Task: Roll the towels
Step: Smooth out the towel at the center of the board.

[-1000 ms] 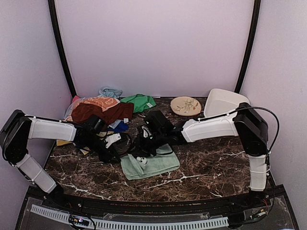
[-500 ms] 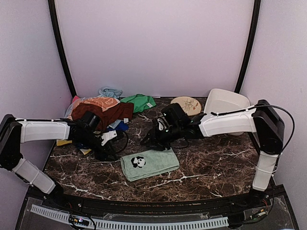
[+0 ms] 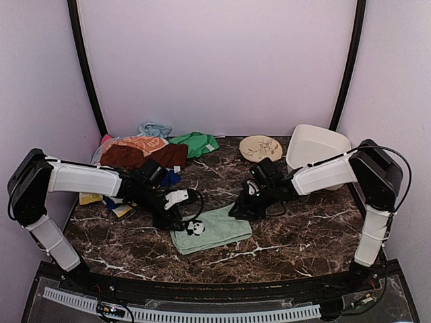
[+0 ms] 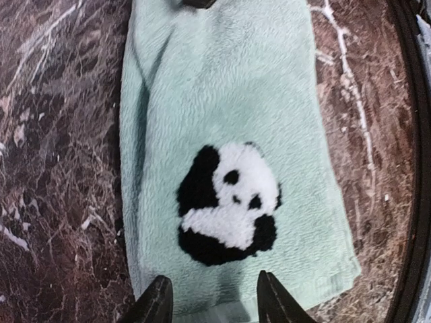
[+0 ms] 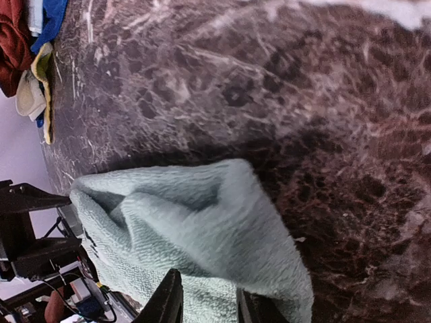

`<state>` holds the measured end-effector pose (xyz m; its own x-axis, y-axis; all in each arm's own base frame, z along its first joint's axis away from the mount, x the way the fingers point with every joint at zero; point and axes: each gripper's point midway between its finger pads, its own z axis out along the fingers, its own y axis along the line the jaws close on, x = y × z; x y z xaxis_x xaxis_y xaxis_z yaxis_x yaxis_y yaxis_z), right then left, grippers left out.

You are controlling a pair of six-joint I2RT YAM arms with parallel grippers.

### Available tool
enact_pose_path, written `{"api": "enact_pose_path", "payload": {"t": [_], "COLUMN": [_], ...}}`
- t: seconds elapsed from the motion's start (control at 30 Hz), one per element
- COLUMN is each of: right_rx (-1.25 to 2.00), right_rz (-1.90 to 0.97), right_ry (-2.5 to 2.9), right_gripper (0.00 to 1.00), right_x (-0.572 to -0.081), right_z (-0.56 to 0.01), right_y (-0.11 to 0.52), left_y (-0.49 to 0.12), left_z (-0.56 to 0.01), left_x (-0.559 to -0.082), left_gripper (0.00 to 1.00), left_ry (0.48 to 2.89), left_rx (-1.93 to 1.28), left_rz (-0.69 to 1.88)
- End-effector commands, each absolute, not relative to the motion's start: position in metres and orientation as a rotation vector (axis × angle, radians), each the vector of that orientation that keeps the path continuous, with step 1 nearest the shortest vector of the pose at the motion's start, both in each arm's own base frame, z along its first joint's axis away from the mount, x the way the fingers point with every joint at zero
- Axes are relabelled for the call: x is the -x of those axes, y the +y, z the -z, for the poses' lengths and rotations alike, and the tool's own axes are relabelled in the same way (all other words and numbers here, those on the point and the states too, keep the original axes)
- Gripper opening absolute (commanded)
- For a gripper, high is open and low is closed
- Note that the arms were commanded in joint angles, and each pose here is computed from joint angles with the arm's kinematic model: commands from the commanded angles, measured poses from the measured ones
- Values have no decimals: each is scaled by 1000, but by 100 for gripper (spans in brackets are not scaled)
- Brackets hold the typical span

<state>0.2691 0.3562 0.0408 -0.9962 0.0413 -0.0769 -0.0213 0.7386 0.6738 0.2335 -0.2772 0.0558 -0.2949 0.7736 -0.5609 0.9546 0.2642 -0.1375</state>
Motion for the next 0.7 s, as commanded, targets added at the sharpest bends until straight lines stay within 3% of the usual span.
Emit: {"api": "enact_pose_path", "payload": {"t": [0.0,0.13,0.37,0.67], "right_rx": [-51,-66,-9,190], "right_rz": [-1135,-1107,-1270,-888], "right_ry": [2838,2821,2609,2615], "right_gripper": [29,27,31,36], "right_x": [-269,-266,-282,-306], "right_z": [-20,-15,-81,-74], "right_y": [349,339,360,344], "left_y": [-254,-234,-230,-241], "left_z": [-34,-16,-22,-70], "left_x": [-244,-241,-242,-254], "left_gripper": [44,43,45,54], "left_ry": [2210,2232,2171,2040], "left_rx": [-1596,-1644,-1652,-1653], "left_rz": [444,319,280,272]}}
